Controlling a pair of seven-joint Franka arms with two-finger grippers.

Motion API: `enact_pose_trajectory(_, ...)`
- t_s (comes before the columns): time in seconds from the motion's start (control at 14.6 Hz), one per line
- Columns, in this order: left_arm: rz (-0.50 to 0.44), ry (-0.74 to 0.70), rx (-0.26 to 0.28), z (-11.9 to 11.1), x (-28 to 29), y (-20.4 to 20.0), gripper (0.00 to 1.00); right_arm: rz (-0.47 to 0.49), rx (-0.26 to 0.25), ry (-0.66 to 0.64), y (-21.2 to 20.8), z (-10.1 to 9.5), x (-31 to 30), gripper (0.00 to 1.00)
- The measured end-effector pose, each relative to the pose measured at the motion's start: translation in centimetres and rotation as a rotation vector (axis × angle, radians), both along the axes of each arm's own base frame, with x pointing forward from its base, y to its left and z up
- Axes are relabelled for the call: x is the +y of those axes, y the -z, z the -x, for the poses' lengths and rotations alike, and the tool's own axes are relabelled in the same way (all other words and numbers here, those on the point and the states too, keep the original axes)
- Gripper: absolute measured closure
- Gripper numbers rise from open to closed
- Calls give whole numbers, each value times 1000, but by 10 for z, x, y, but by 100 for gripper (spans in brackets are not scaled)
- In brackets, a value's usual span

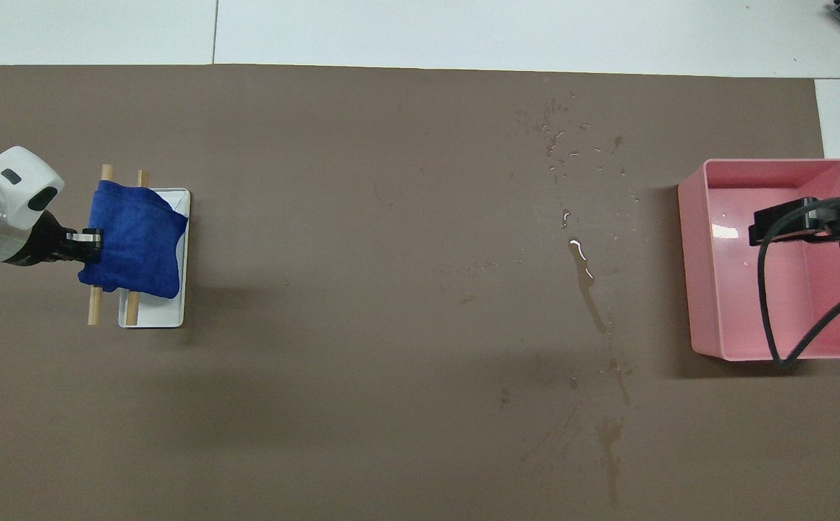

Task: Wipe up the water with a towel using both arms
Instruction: 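Close the left gripper on the blue towel's edge, then lift the towel with the left gripper while the right gripper approaches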

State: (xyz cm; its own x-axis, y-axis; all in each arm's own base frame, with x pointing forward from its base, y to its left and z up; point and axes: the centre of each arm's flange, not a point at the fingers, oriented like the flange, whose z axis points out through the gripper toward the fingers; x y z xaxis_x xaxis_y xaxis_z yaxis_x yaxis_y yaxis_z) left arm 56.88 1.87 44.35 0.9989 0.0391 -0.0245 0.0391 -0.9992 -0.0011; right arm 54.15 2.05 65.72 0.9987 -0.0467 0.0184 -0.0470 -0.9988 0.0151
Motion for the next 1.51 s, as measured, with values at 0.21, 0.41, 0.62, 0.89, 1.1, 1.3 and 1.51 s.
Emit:
enact_pose_trajectory(0.21,0,-21,18,-2,-3,-19,94,0,0,0,0,0,0,0)
enact_pose_trajectory(0.41,-1,-50,28,-5,-11,-41,94,0,0,0,0,0,0,0)
enact_pose_trajectory(0.62,-3,-89,34,-6,-26,-64,94,0,0,0,0,0,0,0)
enact_pose_trajectory(0.89,49,-165,36,-5,-52,-89,94,0,0,0,0,0,0,0)
enact_pose_trajectory(1.1,77,-198,44,2,-74,-101,94,-2,-3,19,-1,0,1,0)
enact_pose_trajectory(1.3,143,-274,62,11,-101,-112,94,-33,-7,83,-1,1,17,0)
enact_pose_trajectory(1.51,156,-408,86,21,-137,-119,94,-114,-5,186,-3,2,44,0)
